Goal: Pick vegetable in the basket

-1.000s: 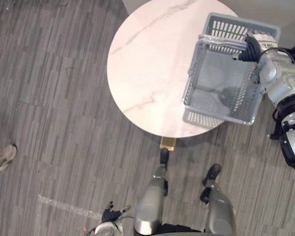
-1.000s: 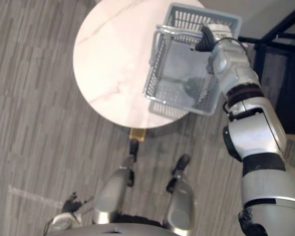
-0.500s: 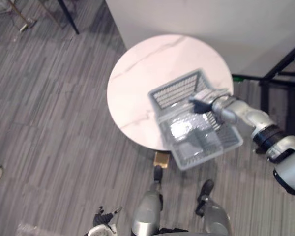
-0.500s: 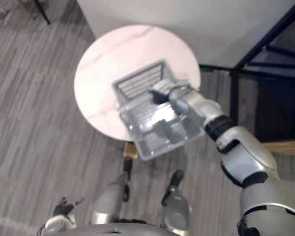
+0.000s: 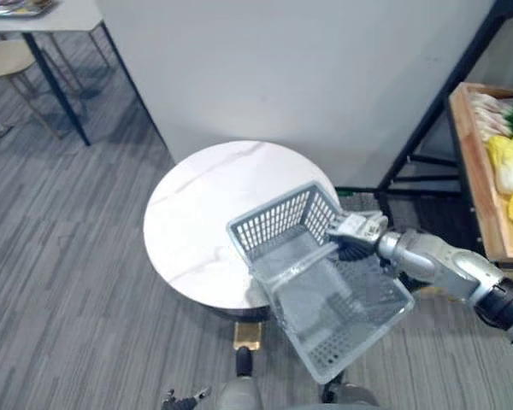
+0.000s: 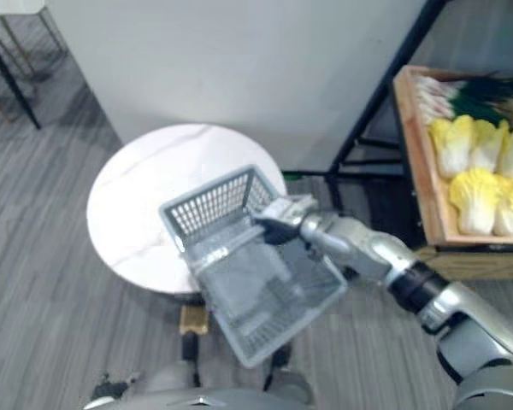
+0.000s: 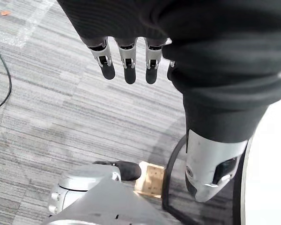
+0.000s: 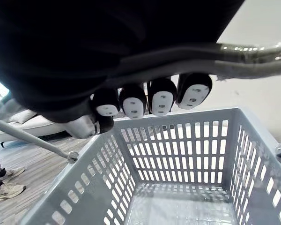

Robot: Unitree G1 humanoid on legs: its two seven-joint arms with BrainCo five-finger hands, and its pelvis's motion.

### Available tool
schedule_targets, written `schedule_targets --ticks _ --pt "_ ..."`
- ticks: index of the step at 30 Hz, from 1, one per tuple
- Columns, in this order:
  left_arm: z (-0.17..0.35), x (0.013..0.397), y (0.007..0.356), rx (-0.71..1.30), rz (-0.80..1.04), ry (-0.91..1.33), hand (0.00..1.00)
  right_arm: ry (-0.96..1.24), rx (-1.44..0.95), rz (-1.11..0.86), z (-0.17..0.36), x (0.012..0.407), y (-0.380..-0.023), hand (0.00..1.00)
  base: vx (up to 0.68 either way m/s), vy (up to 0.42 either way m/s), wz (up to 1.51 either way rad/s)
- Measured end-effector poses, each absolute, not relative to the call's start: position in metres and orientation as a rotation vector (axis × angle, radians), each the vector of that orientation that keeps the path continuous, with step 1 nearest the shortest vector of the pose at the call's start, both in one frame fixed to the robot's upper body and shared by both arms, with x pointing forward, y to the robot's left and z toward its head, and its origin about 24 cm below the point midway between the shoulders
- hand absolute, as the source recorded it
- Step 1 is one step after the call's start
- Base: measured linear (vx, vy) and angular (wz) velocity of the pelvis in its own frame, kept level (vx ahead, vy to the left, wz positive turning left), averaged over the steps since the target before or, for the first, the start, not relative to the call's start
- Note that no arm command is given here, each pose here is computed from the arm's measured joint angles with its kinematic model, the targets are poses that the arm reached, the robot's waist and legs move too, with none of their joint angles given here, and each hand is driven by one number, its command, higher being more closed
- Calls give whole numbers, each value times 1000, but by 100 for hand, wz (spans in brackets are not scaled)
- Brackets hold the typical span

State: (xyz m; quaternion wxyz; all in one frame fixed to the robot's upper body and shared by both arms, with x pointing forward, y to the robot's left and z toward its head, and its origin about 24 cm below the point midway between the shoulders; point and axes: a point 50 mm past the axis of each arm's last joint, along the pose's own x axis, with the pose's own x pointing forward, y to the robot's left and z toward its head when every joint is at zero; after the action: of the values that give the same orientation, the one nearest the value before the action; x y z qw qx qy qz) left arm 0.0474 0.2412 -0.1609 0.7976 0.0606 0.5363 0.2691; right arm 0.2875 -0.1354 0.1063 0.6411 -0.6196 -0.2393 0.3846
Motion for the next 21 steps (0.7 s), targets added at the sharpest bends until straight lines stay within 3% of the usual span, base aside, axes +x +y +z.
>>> schedule_targets --ticks 6,15,21 --pt "-163 32 241 162 502 1207 0 -545 -1441 910 108 273 -148 100 44 -20 -22" --pt "-167 18 236 132 437 1266 0 -362 -1369 858 76 251 -176 100 9 -4 -17" --pt "-164 15 242 260 300 1274 0 -323 -1377 679 89 237 -207 100 -60 74 -32"
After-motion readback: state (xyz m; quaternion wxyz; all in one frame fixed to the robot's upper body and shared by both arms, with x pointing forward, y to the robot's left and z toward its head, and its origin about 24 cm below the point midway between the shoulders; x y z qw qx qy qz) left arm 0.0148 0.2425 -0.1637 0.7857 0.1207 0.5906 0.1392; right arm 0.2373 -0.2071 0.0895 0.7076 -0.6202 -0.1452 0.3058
